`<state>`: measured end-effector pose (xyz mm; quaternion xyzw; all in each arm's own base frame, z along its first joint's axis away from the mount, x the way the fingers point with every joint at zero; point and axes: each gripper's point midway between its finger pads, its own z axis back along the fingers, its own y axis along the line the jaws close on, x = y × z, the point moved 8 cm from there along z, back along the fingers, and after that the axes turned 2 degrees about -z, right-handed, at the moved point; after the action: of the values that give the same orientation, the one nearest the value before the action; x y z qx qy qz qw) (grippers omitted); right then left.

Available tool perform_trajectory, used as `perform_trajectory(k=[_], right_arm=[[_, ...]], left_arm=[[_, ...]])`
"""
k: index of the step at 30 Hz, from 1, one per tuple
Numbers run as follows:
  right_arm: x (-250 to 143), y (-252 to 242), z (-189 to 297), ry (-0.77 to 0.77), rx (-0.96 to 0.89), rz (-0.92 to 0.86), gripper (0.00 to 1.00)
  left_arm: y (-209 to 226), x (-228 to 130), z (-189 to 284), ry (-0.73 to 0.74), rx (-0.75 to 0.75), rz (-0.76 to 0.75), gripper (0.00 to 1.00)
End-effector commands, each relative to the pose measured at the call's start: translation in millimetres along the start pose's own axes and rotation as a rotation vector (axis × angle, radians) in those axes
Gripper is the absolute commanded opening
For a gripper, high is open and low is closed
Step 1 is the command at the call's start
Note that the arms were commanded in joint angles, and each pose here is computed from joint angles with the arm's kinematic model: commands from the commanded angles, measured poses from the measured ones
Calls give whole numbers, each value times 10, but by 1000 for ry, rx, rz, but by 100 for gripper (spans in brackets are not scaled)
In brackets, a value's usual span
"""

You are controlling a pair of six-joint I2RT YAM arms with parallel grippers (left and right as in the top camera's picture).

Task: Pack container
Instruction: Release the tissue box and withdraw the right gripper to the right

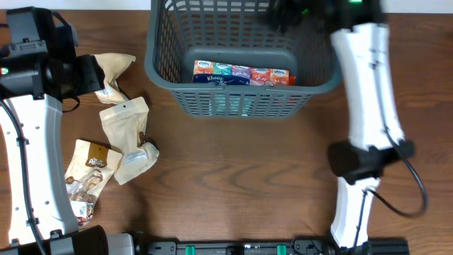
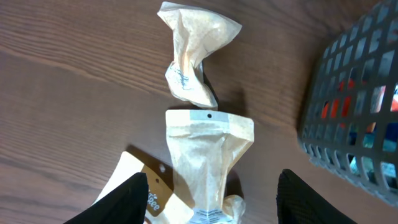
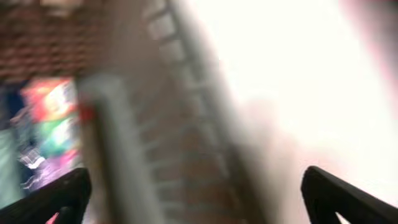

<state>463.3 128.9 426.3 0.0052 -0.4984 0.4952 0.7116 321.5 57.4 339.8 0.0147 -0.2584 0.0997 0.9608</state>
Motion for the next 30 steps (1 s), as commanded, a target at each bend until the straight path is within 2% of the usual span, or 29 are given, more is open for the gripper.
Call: perform_trajectory(k=[1, 6, 9, 12, 20, 30], right_arm=[[237, -343, 1059, -100, -240, -149, 99], [-257, -642, 1556, 28, -423, -443, 99], [-641, -682, 1625, 133, -423, -609, 99], [-936, -658, 1586, 233, -389, -688, 99], [-1298, -599, 1425, 354, -321, -760, 99], [-1405, -574, 1337, 395, -298, -755, 99]], left_arm=[[-5, -6, -9, 8, -2, -52, 56], [24, 114, -113, -29, 33, -97, 62], [24, 242, -325, -44, 36, -131, 65], [32, 319, -695, -2, 36, -157, 65], [145, 227, -1691, 186, 30, -202, 66], [326, 39, -2356, 308, 55, -215, 66]])
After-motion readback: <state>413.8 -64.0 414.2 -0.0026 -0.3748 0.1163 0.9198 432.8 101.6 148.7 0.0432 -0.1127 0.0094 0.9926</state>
